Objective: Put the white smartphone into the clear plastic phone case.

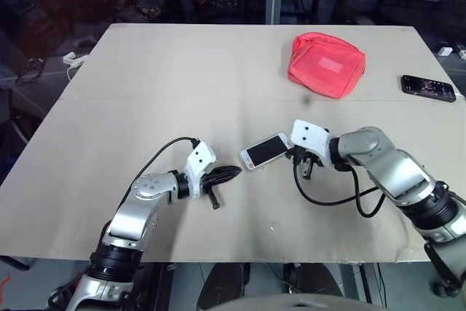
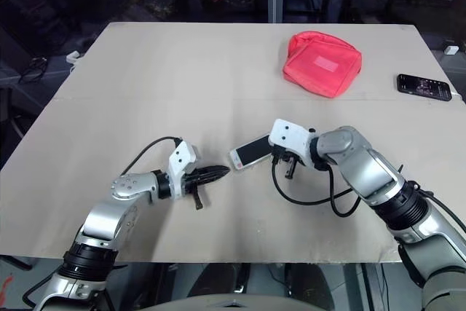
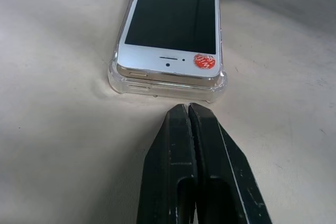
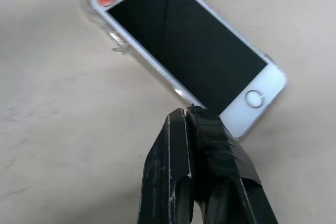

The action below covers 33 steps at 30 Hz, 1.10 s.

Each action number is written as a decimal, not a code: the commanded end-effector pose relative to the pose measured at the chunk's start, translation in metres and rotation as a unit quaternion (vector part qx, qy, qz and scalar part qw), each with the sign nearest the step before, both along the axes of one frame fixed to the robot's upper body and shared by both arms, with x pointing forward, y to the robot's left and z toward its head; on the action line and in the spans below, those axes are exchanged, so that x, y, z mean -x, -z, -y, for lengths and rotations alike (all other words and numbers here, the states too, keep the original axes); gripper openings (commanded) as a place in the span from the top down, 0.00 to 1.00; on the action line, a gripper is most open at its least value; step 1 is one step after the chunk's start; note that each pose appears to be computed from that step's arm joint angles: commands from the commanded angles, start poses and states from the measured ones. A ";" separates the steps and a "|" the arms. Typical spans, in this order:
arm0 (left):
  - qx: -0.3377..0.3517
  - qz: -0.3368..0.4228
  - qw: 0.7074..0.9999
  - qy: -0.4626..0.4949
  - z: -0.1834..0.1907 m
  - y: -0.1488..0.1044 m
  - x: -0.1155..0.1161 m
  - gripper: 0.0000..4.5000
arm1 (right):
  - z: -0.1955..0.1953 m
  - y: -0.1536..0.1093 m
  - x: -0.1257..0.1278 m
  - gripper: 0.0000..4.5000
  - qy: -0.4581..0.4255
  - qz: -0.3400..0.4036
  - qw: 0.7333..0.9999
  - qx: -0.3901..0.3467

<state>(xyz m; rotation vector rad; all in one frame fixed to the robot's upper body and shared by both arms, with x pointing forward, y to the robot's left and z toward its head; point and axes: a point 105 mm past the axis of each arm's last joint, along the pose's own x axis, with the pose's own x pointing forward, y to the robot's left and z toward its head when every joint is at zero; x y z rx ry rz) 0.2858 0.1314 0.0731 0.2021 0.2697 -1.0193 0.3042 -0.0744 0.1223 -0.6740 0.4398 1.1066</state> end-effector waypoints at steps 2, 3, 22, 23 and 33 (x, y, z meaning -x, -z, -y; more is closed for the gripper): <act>0.010 0.003 1.000 0.002 0.007 -0.006 0.002 0.99 | 0.013 -0.032 -0.005 1.00 0.019 0.019 0.998 -0.048; 0.011 0.003 1.000 0.000 0.007 -0.006 0.002 0.99 | 0.022 -0.035 -0.015 1.00 0.044 0.033 0.997 -0.048; 0.009 0.002 0.998 -0.055 0.001 -0.011 -0.009 0.99 | 0.004 0.023 -0.023 1.00 -0.014 -0.057 0.993 -0.101; 0.008 0.002 0.998 -0.055 0.001 -0.011 -0.009 0.99 | 0.004 0.023 -0.018 1.00 -0.012 -0.066 0.991 -0.111; -0.006 0.001 1.000 -0.007 0.004 -0.013 -0.011 0.99 | 0.021 0.022 0.039 1.00 0.039 -0.100 0.983 -0.146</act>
